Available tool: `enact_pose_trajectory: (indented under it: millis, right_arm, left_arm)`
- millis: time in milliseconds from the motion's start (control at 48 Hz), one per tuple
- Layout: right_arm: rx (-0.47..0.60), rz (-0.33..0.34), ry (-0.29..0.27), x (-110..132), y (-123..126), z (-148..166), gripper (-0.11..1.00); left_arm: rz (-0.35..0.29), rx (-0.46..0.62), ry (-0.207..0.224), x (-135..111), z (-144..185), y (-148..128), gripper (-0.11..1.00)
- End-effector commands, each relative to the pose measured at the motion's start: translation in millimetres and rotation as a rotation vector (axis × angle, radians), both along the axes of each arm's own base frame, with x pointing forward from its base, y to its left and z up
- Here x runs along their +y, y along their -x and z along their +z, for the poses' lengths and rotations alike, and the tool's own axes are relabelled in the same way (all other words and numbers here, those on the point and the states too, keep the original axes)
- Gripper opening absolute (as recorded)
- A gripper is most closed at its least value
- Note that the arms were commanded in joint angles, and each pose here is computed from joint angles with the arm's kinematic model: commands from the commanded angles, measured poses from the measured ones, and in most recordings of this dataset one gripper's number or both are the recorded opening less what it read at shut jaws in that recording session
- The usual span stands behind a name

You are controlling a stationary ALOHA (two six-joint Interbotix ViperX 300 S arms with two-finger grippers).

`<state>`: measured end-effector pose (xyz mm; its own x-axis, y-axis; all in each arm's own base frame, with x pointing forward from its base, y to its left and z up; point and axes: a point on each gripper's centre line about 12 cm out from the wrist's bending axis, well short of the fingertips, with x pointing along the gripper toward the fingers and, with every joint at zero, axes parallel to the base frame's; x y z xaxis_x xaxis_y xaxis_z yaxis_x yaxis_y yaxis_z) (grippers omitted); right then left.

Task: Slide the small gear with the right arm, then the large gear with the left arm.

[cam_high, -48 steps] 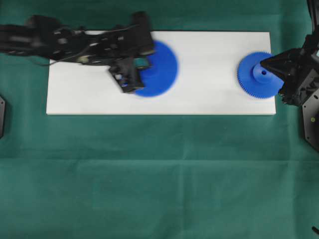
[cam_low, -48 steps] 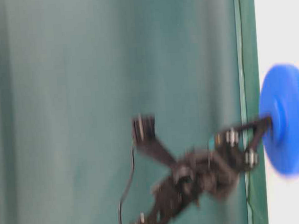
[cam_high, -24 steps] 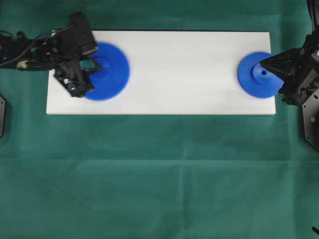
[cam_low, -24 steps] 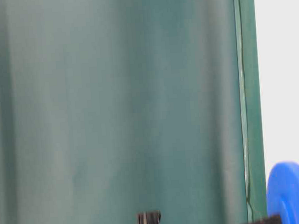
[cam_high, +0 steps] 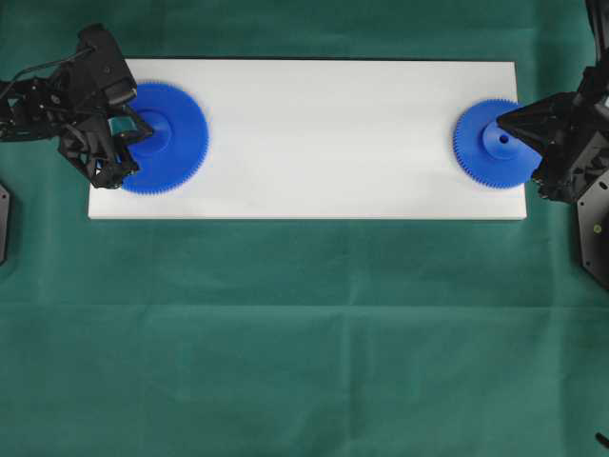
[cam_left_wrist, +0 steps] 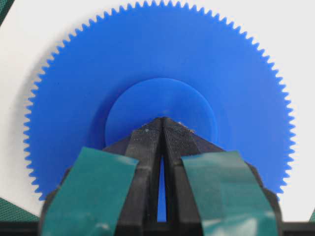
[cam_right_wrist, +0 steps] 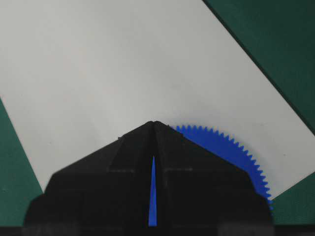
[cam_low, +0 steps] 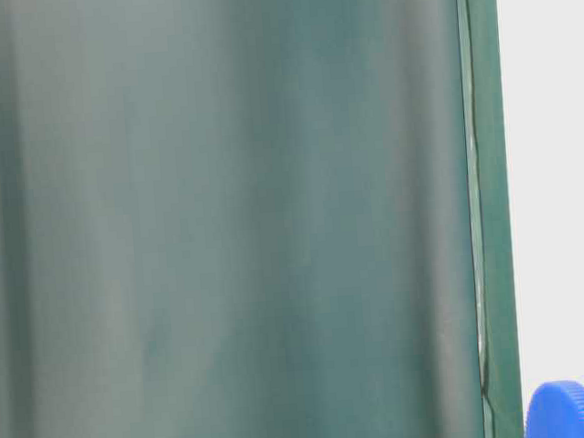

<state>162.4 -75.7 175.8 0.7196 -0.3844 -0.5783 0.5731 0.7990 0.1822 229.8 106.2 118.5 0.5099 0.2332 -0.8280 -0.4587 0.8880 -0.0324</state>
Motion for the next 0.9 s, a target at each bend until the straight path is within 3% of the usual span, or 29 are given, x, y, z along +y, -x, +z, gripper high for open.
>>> enact_pose_trajectory:
  millis: [0,354,875]
  right_arm:
    - [-0.015,0.002,0.002,-0.5,-2.3,3.8,0.5]
    - [-0.047,0.001,0.013,0.5,0.1,9.2,0.5]
    - [-0.11,0.016,0.037,3.3,2.5,17.0,0.5]
  left_arm:
    - [0.005,-0.011,-0.005,2.4,3.9,-2.3,0.0]
    - [0.001,-0.106,-0.052,5.0,33.5,-7.9,0.0]
    - [-0.093,-0.384,-0.172,-18.6,96.4,-10.8,0.0]
